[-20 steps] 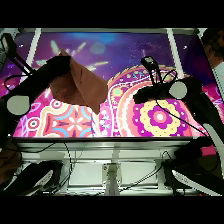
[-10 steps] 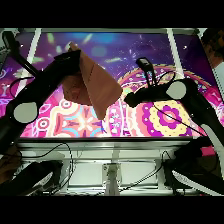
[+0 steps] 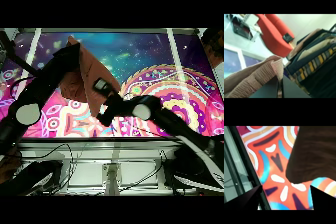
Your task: Fold the clothes and pants, and hang the long-sleeved shirts on hangers.
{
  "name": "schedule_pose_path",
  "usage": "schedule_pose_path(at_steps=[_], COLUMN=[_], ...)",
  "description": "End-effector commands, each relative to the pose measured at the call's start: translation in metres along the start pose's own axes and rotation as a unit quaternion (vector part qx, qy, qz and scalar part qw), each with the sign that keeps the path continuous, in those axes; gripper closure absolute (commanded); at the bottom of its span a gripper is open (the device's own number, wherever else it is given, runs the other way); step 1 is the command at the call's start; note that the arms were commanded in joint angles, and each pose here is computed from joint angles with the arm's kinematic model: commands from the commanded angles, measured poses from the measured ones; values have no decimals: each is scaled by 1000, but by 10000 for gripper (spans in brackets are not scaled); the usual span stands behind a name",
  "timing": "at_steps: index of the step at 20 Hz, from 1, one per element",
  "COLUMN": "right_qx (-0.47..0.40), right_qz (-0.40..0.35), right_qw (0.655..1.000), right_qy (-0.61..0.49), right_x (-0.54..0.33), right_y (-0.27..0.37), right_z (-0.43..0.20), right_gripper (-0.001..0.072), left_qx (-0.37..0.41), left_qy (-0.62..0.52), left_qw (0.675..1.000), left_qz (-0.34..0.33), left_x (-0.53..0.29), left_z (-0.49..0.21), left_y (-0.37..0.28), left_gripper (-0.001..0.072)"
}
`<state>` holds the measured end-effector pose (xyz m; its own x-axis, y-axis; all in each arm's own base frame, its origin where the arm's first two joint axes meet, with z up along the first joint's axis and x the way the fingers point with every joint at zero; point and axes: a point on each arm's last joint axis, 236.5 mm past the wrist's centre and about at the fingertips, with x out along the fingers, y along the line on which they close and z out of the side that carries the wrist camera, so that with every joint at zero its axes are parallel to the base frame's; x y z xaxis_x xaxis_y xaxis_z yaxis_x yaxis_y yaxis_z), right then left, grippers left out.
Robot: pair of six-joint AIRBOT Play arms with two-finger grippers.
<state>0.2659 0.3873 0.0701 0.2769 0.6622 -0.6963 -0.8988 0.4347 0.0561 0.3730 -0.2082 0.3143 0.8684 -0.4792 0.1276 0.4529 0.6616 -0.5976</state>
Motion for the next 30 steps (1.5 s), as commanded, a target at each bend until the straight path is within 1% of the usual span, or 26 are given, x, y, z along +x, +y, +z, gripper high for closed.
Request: schedule_pose_path(at_steps=[1,3,5,7,8,9,10,11,12,15,17,18,20,22,24,26,28,30], right_qx=[7,57,68,115,143,169,194,219,239,257,256,257,256,252,260,267,251,229], right_qz=[-13,-27,-42,-53,-57,-62,-68,-74,-78,-87,-88,-87,-87,-90,-102,-122,-149,-176], right_qw=[1000,997,994,986,982,978,973,967,962,954,954,954,956,961,960,956,956,957], right_qy=[-23,-39,-76,-111,-113,-107,-103,-105,-109,-125,-131,-129,-117,-70,-13,20,20,-4], right_x=[39,55,65,71,75,79,81,82,82,77,76,75,74,72,59,32,-3,-44], right_y=[11,-1,-11,-23,-32,-41,-52,-63,-72,-87,-88,-88,-87,-89,-102,-122,-141,-154], right_z=[7,9,22,32,30,23,17,14,13,18,20,20,15,-5,-33,-50,-49,-35], right_gripper=[16,17,21,32,46,106,133,132,161,417,629,702,702,704,705,705,705,705], left_qx=[-8,-10,-16,-27,-29,-36,-42,-45,-45,-45,-45,-44,-36,-16,5,7,10,11], left_qy=[-15,-15,-15,-15,-15,-15,-15,-15,-15,-15,-15,-15,-15,-18,-25,-34,-36,-24], left_qw=[1000,1000,1000,1000,999,999,999,999,999,999,999,999,999,1000,1000,999,998,997], left_qz=[-4,-4,-4,-4,-4,-4,-4,-4,-4,-4,-4,-4,-4,0,9,24,43,67], left_x=[0,0,0,0,0,0,0,0,0,0,0,0,0,0,0,-1,-2,-5], left_z=[7,7,7,7,7,7,7,7,7,7,7,7,7,9,15,24,30,31], left_y=[-2,-2,-2,-2,-2,-2,-2,-2,-2,-2,-2,-2,-2,1,9,21,37,56], left_gripper=[684,684,684,684,684,684,684,684,684,684,683,684,684,683,684,684,683,683])
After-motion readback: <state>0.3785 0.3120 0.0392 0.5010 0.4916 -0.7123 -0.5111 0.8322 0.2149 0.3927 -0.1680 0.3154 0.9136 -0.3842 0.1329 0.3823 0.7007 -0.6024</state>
